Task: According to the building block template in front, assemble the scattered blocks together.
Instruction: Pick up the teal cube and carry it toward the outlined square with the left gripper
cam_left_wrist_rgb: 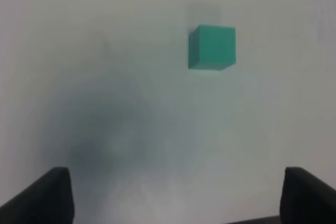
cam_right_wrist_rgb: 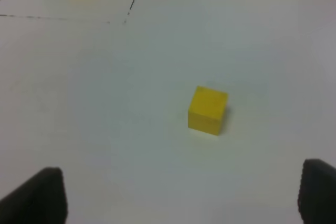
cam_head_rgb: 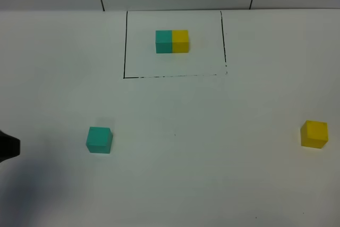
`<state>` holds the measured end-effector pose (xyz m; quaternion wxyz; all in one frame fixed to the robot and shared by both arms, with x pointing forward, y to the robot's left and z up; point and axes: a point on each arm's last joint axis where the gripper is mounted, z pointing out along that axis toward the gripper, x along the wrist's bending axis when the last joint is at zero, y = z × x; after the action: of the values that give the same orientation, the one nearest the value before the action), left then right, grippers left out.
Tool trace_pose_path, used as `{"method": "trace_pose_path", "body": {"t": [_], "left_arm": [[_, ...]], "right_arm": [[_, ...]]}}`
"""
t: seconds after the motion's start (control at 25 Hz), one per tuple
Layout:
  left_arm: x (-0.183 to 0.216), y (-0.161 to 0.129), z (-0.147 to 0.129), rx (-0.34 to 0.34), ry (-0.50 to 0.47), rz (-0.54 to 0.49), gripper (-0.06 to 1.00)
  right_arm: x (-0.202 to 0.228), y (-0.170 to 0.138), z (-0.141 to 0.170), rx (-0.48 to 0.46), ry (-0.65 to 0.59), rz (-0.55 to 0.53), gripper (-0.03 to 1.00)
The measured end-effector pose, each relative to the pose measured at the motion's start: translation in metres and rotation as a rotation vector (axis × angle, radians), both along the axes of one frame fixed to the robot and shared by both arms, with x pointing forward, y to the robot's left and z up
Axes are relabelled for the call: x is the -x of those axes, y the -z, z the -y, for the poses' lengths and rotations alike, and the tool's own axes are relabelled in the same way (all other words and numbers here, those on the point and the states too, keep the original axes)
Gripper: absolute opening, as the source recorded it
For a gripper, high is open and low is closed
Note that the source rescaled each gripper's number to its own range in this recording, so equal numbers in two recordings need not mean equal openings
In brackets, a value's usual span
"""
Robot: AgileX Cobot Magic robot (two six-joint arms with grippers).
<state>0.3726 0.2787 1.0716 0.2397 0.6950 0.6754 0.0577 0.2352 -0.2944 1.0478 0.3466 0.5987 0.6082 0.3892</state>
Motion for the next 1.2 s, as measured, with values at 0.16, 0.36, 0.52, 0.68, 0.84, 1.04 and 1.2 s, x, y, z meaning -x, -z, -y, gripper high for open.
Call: {"method": "trace_pose_path", "body": {"t": [0.16, 0.36, 0.52, 0.68, 0.84, 1.04, 1.2], "left_arm": [[-0.041, 0.03, 0.0, 0.002, 0.003, -0.161, 0.71], [-0.077, 0.064, 0.015, -0.015, 0.038, -0.234, 0.71], [-0.094, 0.08, 0.046, -0.038, 0.089, -0.257, 0.71], [-0.103, 0.098, 0.068, -0.108, 0.091, -0.29, 0.71], [-0.113, 0.113, 0.089, -0.17, 0.104, -0.31, 0.71], [-0.126, 0.126, 0.101, -0.189, 0.091, -0.337, 0.71], [-0.13, 0.134, 0.103, -0.195, 0.088, -0.351, 0.71]], "right_arm": [[0.0, 0.0, 0.0, 0.0, 0.0, 0.0, 0.83], [0.0, 0.0, 0.0, 0.0, 0.0, 0.0, 0.83], [0.0, 0.0, 0.0, 0.0, 0.0, 0.0, 0.83], [0.0, 0.0, 0.0, -0.005, 0.002, 0.0, 0.83], [0.0, 0.0, 0.0, 0.0, 0.0, 0.0, 0.83], [0.0, 0.0, 0.0, 0.0, 0.0, 0.0, 0.83], [0.0, 0.0, 0.0, 0.0, 0.0, 0.0, 0.83]]}}
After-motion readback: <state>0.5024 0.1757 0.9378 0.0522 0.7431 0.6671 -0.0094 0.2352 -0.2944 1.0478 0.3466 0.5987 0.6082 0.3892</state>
